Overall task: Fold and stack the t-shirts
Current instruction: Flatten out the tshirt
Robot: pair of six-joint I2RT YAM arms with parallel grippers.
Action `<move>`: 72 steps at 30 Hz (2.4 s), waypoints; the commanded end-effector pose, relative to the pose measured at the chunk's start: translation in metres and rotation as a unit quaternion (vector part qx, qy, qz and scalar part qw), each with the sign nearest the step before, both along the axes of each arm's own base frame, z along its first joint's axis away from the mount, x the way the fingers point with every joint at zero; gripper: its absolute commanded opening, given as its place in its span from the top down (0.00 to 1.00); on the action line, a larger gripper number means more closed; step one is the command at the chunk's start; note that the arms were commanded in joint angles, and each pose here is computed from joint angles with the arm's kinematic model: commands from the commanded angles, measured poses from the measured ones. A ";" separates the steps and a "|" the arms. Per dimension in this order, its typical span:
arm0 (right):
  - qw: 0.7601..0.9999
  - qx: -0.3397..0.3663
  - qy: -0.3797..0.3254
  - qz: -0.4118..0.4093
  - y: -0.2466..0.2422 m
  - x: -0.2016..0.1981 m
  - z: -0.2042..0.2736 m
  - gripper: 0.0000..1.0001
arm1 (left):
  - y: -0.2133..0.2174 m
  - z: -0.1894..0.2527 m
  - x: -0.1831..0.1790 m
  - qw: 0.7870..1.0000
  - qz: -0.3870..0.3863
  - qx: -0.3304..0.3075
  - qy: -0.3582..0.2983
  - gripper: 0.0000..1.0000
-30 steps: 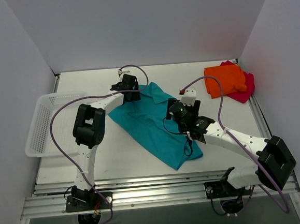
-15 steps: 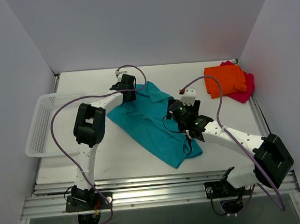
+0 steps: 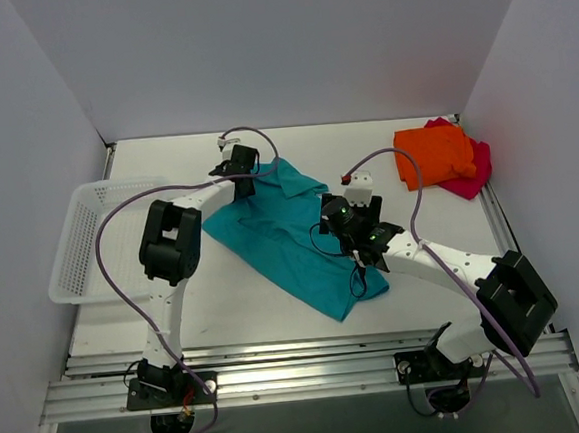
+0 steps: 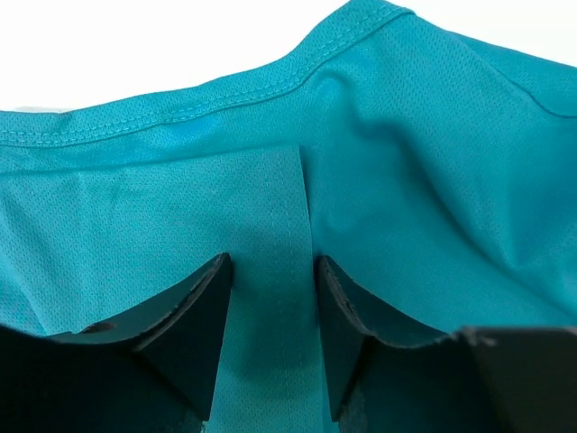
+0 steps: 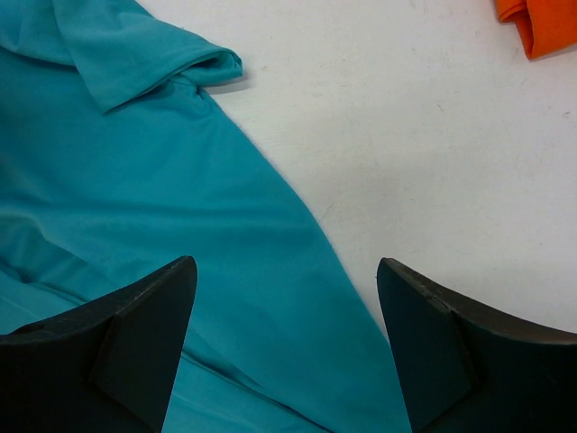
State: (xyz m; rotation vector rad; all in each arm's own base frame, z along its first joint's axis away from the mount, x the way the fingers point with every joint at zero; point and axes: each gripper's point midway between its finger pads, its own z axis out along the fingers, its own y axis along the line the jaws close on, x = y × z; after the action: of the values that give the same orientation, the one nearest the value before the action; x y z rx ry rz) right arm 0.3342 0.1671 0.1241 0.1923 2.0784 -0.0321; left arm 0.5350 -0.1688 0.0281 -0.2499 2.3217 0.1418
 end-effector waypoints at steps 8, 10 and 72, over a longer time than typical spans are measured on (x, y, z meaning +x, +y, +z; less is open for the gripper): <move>1.000 0.007 -0.012 -0.006 0.005 0.010 0.008 0.23 | 0.014 0.044 0.000 0.999 0.026 0.001 -0.047 0.59; 1.000 0.007 -0.010 -0.005 0.005 0.011 0.007 0.23 | 0.017 0.047 -0.001 0.998 0.030 0.005 -0.050 0.59; 1.000 -0.009 0.015 0.000 0.013 0.016 -0.015 0.24 | 0.034 0.046 -0.007 0.997 0.049 -0.009 -0.056 0.98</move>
State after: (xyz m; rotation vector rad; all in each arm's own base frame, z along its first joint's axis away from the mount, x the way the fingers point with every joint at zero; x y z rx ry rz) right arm 0.3408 0.1791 0.1010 0.1571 2.1324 -0.0442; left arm 0.5201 -0.1453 0.0305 -0.3191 2.3043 0.1461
